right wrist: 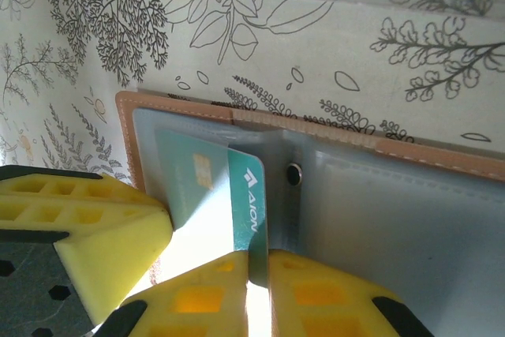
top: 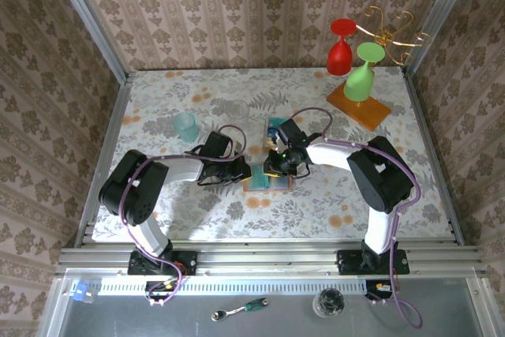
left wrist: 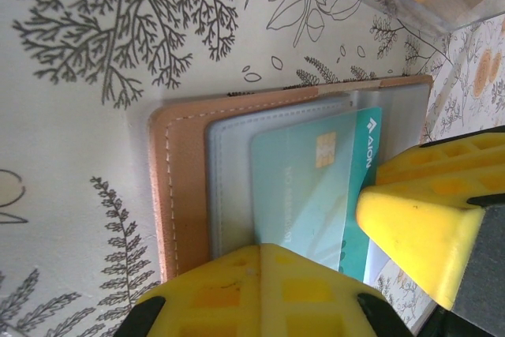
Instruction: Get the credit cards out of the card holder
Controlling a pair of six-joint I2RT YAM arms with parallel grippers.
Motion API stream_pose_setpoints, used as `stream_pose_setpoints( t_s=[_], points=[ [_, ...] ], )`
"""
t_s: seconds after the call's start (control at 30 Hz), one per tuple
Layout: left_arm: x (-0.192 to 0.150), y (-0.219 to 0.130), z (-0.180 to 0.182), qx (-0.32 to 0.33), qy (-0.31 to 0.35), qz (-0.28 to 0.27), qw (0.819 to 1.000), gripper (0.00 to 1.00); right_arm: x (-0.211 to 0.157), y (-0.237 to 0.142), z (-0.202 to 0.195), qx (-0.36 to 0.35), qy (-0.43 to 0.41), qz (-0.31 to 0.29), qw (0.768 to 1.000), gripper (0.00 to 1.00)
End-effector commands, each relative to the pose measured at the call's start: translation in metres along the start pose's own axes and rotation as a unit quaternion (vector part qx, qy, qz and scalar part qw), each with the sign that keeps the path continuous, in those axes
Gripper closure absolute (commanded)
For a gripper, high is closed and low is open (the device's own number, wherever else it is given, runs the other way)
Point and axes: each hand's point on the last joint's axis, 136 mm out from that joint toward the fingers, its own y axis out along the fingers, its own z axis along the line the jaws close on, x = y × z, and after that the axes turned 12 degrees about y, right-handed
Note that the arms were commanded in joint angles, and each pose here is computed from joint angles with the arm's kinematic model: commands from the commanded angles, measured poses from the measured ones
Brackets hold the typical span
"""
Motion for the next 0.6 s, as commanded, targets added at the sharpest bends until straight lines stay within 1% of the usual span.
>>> stream_pose_setpoints(
  t_s=[0.0,0.4,0.57],
  points=[
    [-0.011,0.006,0.016,0.025,-0.010,0.022,0.999,1.00,-0.002,0.000,-0.004,0.006,0.008,0.003,1.000,0.86],
    [-0.010,0.005,0.017,0.026,-0.010,0.021,0.999,1.00,0.005,-0.025,-0.019,0.014,0.020,-0.015,1.000,0.89],
    [-0.007,0.005,0.015,0.024,-0.008,0.021,0.999,1.00,0.005,-0.035,-0.019,0.021,0.018,-0.022,0.999,0.92]
  ],
)
